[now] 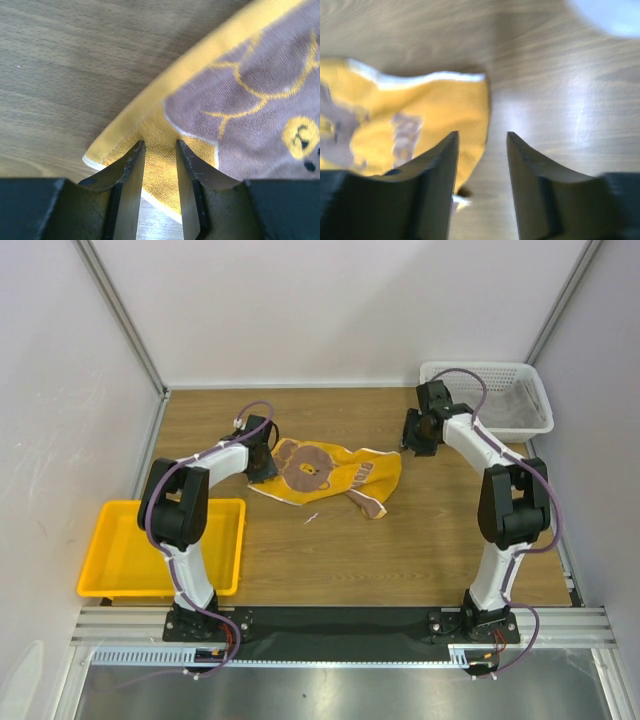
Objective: Fold and stack the towels
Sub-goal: Flatten out the crumpled towel
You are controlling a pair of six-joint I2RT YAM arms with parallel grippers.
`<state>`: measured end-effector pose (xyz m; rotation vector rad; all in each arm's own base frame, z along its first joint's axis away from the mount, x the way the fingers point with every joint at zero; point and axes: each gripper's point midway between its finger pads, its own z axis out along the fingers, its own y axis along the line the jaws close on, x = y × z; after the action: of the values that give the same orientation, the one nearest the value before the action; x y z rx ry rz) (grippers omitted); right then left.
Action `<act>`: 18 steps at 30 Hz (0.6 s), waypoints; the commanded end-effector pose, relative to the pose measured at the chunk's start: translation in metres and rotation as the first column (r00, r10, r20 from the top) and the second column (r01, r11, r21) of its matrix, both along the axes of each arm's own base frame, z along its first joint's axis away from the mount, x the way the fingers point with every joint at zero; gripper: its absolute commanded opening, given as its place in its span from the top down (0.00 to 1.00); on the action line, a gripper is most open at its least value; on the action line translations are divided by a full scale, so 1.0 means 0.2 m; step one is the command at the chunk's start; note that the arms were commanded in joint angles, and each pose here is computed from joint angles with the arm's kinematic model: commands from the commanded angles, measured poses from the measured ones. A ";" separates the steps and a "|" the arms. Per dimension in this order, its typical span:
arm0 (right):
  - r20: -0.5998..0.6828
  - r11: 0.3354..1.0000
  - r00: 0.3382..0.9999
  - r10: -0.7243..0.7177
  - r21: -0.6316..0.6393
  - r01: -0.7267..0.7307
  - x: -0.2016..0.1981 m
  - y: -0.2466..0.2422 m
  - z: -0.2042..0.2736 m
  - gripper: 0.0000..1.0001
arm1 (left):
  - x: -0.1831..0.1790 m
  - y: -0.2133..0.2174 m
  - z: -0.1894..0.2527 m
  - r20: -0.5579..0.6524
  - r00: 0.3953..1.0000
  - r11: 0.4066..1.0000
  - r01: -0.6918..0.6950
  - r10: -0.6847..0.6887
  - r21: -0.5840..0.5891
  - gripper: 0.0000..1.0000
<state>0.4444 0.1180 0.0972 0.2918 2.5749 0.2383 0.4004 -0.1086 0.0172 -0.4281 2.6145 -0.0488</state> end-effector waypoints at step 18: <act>0.000 0.961 0.972 0.236 0.151 -0.233 -0.63 0.43 -0.06 0.30 | -0.09 0.04 -0.07 -0.049 0.999 1.000 0.000 0.001 0.019 0.61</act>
<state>0.3068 0.1868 0.0768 0.1153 2.7043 0.4437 0.4007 -0.1091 0.0175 -0.4258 2.6013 -0.0591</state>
